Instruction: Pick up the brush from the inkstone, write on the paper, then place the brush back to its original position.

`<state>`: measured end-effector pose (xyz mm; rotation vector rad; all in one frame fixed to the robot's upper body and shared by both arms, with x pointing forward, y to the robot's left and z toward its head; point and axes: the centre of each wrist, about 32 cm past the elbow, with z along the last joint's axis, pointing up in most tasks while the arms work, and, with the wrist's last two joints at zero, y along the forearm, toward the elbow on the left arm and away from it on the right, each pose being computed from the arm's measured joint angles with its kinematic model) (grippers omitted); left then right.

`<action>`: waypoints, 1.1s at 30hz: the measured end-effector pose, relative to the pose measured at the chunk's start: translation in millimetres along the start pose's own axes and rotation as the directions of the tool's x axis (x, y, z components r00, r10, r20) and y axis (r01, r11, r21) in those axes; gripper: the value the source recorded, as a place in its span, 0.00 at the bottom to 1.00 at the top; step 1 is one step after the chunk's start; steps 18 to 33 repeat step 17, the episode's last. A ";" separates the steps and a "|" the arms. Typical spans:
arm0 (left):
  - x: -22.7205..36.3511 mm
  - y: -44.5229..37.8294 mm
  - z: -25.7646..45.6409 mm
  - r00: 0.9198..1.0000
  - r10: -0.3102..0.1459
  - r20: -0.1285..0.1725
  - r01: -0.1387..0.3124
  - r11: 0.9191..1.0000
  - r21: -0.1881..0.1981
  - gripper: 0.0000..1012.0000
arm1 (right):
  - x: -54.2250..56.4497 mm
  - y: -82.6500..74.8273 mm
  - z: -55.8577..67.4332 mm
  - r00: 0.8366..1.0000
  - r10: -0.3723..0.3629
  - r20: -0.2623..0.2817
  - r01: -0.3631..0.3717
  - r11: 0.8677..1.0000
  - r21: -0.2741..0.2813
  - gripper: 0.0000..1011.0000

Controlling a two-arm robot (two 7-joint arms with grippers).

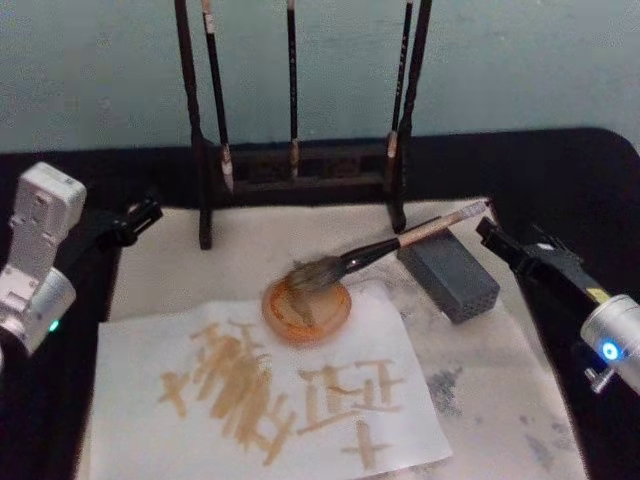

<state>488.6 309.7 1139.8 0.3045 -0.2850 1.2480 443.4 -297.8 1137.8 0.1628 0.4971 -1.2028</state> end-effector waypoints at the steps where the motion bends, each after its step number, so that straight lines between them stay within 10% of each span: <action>1: 0.0 0.0 0.0 1.000 0.000 0.000 0.000 1.000 0.000 0.99 | 0.0 0.0 0.0 1.000 0.000 0.000 0.000 1.000 0.000 0.99; 33: 0.0 0.0 0.0 1.000 0.000 0.000 0.000 1.000 0.000 0.99 | 1.9 2.2 0.4 1.000 0.003 -0.024 -0.004 1.000 -0.006 0.99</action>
